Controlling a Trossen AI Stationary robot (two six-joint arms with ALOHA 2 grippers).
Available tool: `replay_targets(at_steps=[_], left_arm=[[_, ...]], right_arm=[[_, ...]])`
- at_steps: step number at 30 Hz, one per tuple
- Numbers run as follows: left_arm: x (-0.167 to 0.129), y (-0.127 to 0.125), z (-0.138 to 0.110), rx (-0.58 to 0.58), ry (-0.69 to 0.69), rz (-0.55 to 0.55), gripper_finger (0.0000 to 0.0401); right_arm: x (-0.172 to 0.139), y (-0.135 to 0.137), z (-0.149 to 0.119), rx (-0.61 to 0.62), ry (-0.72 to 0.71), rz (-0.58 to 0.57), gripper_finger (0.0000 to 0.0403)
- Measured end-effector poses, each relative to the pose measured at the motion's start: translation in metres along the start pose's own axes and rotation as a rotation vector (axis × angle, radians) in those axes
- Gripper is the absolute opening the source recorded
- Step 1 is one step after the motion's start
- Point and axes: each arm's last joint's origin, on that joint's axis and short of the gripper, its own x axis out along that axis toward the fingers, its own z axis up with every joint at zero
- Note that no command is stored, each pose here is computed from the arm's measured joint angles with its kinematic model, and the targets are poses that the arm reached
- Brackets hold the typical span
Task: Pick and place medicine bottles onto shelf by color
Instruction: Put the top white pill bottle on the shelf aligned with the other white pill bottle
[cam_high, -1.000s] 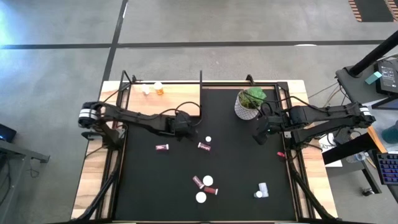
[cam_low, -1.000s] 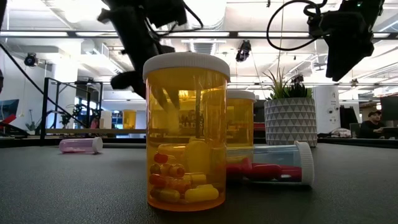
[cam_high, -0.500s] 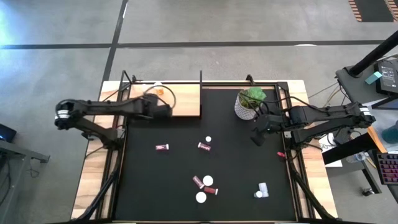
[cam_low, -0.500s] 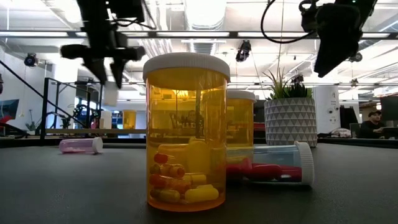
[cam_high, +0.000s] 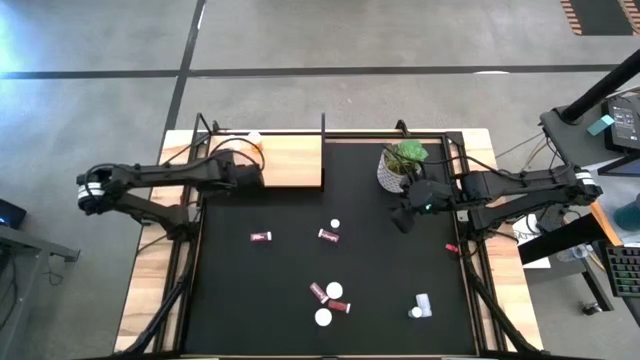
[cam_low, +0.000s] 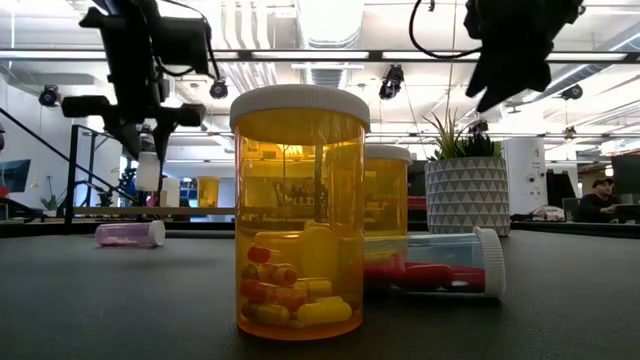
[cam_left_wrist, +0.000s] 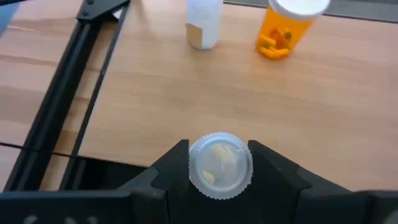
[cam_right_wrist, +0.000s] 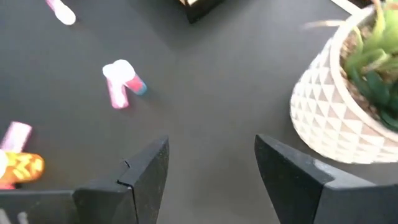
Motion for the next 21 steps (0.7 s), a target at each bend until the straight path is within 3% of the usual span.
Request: replay_targets(at_steps=[21], left_arm=[[0.040,-0.007,0.021,-0.184,-0.071,0.133,0.0128]], right_arm=[[0.003,0.002,0.002,0.018,-0.009,0.008,0.0228]])
